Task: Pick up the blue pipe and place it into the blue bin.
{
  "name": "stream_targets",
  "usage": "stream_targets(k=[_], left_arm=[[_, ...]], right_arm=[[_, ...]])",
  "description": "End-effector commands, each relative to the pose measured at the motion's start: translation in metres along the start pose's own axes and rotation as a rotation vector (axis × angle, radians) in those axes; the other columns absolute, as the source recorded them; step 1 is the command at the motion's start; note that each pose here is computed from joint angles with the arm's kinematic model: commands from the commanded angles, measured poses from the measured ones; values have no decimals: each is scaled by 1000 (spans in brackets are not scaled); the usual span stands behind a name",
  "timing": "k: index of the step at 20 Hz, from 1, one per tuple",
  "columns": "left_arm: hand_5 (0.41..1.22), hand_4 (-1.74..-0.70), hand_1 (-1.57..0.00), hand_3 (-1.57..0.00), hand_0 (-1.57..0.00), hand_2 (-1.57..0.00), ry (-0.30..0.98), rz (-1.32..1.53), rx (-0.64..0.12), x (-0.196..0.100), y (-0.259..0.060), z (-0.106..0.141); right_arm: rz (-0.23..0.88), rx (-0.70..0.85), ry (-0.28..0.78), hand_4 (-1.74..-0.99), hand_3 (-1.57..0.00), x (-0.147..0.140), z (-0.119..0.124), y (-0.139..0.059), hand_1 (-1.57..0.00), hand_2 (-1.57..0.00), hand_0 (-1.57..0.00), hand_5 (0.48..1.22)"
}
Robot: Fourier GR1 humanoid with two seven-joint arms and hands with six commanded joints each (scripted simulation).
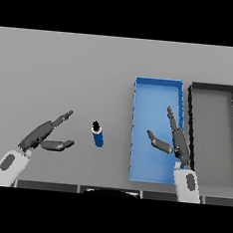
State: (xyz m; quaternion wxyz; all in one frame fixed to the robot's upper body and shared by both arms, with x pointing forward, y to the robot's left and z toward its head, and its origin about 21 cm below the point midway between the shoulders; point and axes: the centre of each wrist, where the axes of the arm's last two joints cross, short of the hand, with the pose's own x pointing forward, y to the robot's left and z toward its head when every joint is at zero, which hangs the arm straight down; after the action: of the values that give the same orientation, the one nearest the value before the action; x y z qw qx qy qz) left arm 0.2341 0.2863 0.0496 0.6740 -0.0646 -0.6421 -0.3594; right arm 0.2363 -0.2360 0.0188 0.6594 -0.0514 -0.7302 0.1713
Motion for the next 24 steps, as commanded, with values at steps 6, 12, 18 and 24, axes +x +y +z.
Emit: stream_targets(k=[6, 12, 18, 24], left_arm=[[466, -1097, 1, 1, 1, 1, 24, -29, -134, 0, -36, -16], [486, -1145, 1, 1, 1, 1, -56, 9, -144, 2, -65, -48], [495, -1137, 1, 1, 1, 1, -41, 81, -118, -12, -84, -76], [543, -1117, 1, -16, 1, -51, -85, 102, -114, -23, -99, -91]], right_arm=[[14, -2, 9, -1213, 1, -3, 3, -1, 1, 1, 1, 571], [-11, -4, 8, -1209, 1, -2, 2, 5, 1, 1, 1, 556], [-8, -13, -2, -1200, 1, 0, 6, -2, 1, 1, 1, 549], [-10, -6, 12, -1192, 1, -3, 8, -2, 1, 1, 1, 549]])
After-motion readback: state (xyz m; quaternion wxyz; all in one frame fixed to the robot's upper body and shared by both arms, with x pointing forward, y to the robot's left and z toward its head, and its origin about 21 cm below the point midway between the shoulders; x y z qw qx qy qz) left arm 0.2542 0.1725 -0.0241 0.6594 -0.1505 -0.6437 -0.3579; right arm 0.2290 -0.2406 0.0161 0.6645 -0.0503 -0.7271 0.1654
